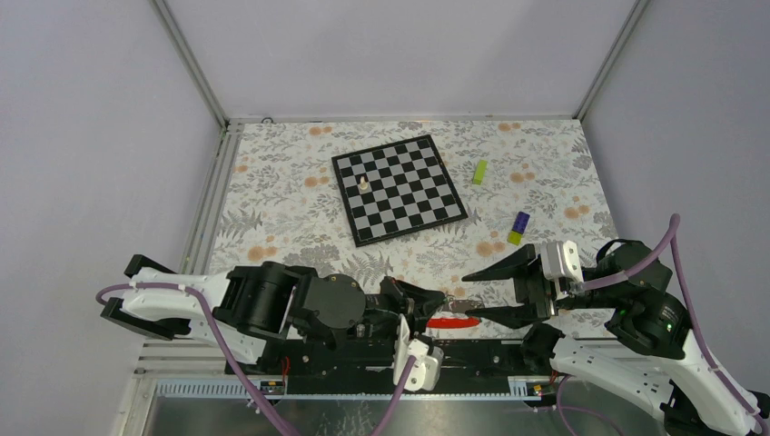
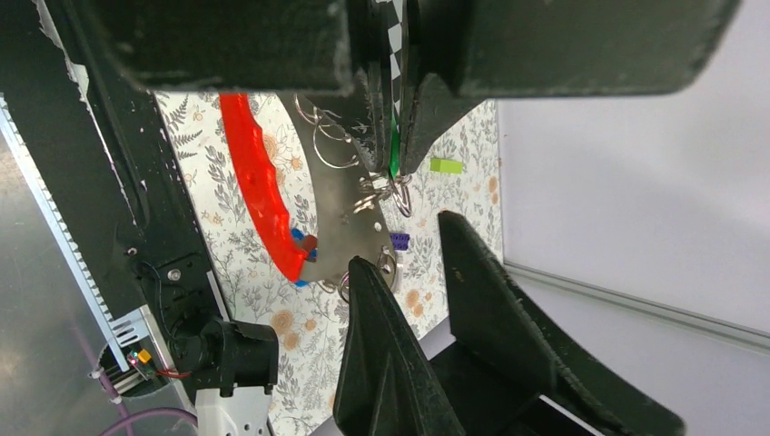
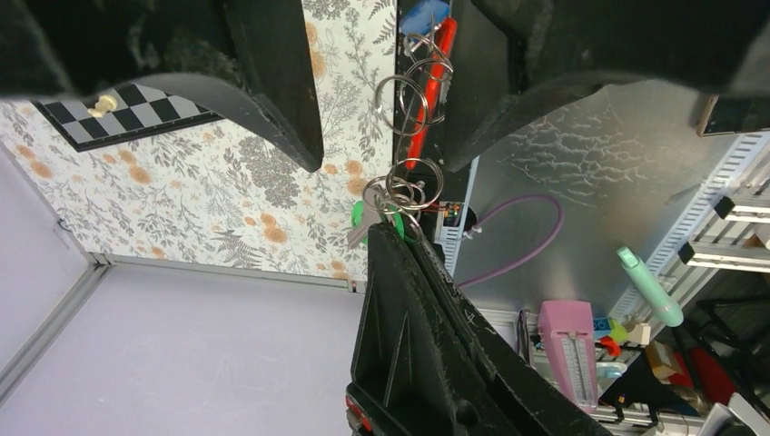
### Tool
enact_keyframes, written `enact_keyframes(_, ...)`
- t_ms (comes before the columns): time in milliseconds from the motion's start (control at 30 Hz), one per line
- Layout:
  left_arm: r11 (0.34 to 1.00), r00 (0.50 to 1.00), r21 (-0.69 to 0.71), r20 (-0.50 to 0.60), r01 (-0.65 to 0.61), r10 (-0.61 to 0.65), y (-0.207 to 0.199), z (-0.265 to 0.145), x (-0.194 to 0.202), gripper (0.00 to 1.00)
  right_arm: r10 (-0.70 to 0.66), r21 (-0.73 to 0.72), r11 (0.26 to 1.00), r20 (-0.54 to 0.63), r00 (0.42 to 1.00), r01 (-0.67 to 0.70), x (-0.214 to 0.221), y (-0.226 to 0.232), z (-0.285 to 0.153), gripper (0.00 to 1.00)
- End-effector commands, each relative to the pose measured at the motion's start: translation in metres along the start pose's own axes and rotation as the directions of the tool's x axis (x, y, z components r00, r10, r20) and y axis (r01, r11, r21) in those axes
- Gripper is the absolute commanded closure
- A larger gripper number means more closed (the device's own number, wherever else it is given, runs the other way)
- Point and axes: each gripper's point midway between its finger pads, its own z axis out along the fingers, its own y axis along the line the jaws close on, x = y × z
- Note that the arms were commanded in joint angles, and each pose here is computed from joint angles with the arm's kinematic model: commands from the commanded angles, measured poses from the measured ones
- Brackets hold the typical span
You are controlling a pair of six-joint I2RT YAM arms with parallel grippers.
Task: Remove the keys from the keyring
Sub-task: Remove the key from the keyring.
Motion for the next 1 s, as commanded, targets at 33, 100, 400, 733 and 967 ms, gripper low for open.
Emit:
enact_keyframes(33,0.999,0.998,-0.039,0.063,0.003,-0.001,0.017,-0.005,-0.019,1.0,-0.019,-0.012,1.0,0.033,0.999,0.02,-0.009,0.002,0.001,0.38)
enact_keyframes(100,1.0,0.998,-0.029,0.062,-0.001,0.002,0.015,-0.004,-0.019,1.0,-0.026,-0.002,1.0,0.039,0.999,0.026,-0.012,0.001,0.0,0.37)
enact_keyframes(400,0.995,0.993,0.044,0.088,-0.085,0.081,-0.002,-0.004,-0.016,1.0,-0.042,0.137,0.99,0.049,0.998,0.035,-0.029,-0.022,-0.006,0.57)
enact_keyframes(733,0.972,0.97,0.082,0.128,-0.219,0.207,-0.013,-0.007,-0.012,1.0,0.021,0.285,0.958,-0.062,0.998,-0.002,-0.015,-0.051,-0.01,0.57)
enact_keyframes(967,0.963,0.959,0.082,0.145,-0.258,0.244,-0.013,-0.008,-0.014,1.0,0.082,0.204,0.978,-0.213,0.974,-0.037,0.039,-0.045,0.003,0.53)
